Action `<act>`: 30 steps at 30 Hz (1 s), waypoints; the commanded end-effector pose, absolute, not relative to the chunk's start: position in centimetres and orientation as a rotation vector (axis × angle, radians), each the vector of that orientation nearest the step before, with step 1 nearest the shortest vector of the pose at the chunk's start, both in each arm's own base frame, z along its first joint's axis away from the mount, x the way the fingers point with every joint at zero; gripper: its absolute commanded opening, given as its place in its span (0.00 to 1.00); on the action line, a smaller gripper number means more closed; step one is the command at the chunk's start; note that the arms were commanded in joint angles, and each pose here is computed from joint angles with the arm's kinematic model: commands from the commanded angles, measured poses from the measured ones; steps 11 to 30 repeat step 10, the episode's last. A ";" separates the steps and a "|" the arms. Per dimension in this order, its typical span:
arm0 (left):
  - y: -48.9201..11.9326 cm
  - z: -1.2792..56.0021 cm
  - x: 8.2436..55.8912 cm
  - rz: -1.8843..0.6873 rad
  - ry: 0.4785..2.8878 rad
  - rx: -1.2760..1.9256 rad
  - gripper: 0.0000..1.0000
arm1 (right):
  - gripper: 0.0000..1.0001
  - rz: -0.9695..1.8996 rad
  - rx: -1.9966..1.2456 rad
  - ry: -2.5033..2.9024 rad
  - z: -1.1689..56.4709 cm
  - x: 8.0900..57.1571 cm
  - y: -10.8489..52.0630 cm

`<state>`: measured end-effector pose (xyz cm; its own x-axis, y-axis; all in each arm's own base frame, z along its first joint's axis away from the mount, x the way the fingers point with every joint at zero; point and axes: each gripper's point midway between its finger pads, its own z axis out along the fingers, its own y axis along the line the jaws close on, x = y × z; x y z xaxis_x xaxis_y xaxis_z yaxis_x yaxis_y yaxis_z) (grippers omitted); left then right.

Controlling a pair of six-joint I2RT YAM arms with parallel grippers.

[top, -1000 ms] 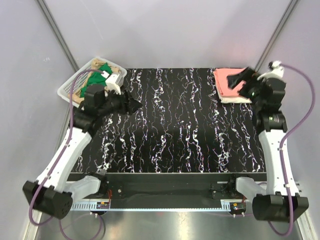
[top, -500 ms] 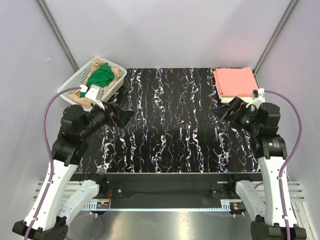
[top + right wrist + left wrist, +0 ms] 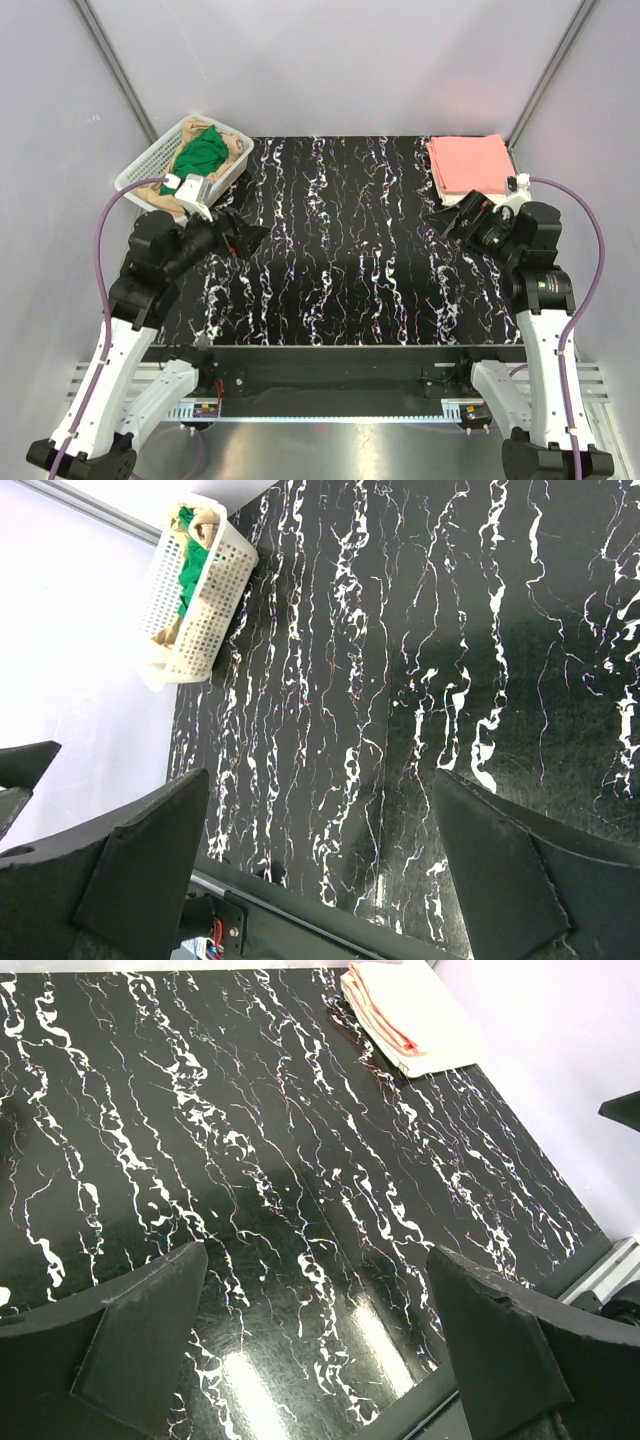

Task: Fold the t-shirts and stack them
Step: Reset both grippers

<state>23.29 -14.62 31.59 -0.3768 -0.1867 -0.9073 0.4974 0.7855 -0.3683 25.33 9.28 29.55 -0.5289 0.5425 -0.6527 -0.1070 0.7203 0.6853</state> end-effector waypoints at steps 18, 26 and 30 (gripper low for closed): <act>-14.5 32.6 23.5 -0.729 1.777 0.244 0.99 | 1.00 0.846 0.336 1.964 29.5 25.7 9.2; -14.5 32.6 23.5 -0.729 1.777 0.244 0.99 | 1.00 0.846 0.336 1.964 29.5 25.7 9.2; -14.5 32.6 23.5 -0.729 1.777 0.244 0.99 | 1.00 0.846 0.336 1.964 29.5 25.7 9.2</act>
